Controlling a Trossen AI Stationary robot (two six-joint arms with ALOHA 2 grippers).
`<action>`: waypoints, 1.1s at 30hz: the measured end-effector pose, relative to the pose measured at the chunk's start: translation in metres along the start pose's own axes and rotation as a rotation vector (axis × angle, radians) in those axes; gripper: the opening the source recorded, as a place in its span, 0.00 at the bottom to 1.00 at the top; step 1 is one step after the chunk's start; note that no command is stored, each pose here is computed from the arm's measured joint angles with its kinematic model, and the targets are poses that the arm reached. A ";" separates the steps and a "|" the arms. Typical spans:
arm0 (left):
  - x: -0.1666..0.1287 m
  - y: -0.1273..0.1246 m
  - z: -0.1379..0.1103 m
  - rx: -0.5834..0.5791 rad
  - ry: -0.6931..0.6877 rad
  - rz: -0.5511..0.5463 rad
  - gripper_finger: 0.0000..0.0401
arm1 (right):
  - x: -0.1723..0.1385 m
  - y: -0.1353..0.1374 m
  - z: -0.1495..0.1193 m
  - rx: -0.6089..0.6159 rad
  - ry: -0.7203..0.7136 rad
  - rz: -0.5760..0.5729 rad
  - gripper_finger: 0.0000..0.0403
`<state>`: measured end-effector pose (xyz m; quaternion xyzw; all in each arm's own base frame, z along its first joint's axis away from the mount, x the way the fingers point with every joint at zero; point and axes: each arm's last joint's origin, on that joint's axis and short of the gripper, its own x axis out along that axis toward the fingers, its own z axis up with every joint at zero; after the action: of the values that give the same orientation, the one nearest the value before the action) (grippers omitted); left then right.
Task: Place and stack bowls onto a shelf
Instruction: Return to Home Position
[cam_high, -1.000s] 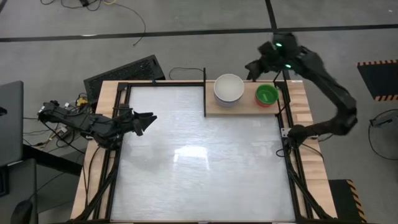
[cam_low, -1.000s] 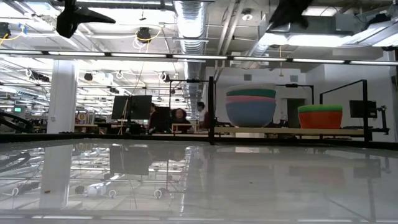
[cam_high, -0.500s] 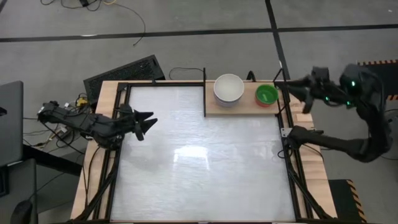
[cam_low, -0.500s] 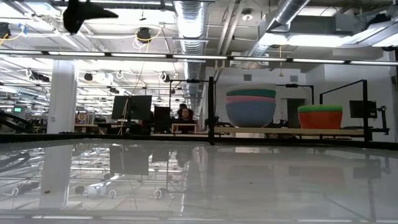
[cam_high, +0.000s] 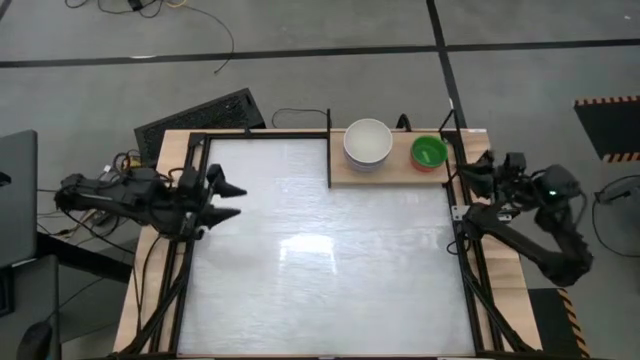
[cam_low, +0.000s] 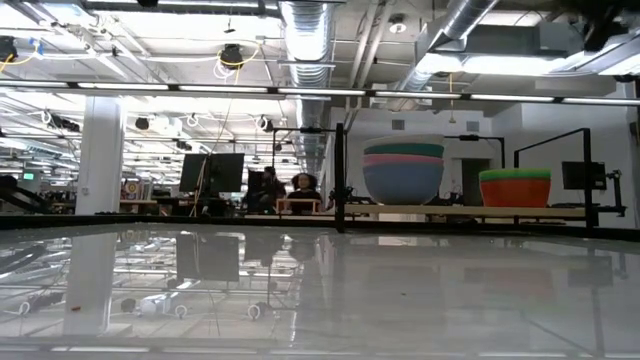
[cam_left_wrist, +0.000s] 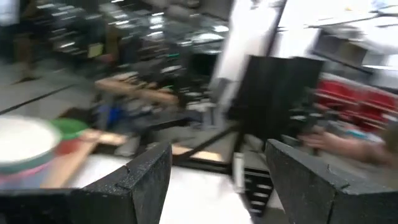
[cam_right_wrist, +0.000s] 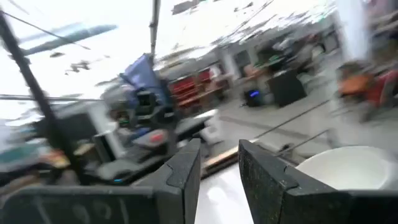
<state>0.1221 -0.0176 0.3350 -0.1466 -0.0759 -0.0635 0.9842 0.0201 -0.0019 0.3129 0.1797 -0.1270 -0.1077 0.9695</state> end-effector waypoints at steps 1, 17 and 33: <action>-0.001 0.001 -0.004 0.008 -0.014 -0.045 0.61 | 0.004 -0.004 -0.007 0.029 0.043 0.014 0.33; -0.025 0.044 -0.133 -0.136 -0.128 0.114 0.61 | 0.019 -0.020 -0.033 -0.103 0.081 0.102 0.33; -0.040 0.043 -0.128 -0.120 -0.148 0.087 0.61 | 0.044 -0.055 -0.116 -0.006 0.189 0.170 0.33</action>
<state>0.1064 -0.0109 0.1953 -0.2126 -0.1381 -0.0139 0.9672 0.0853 -0.0261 0.1967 0.1749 -0.0494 -0.0079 0.9833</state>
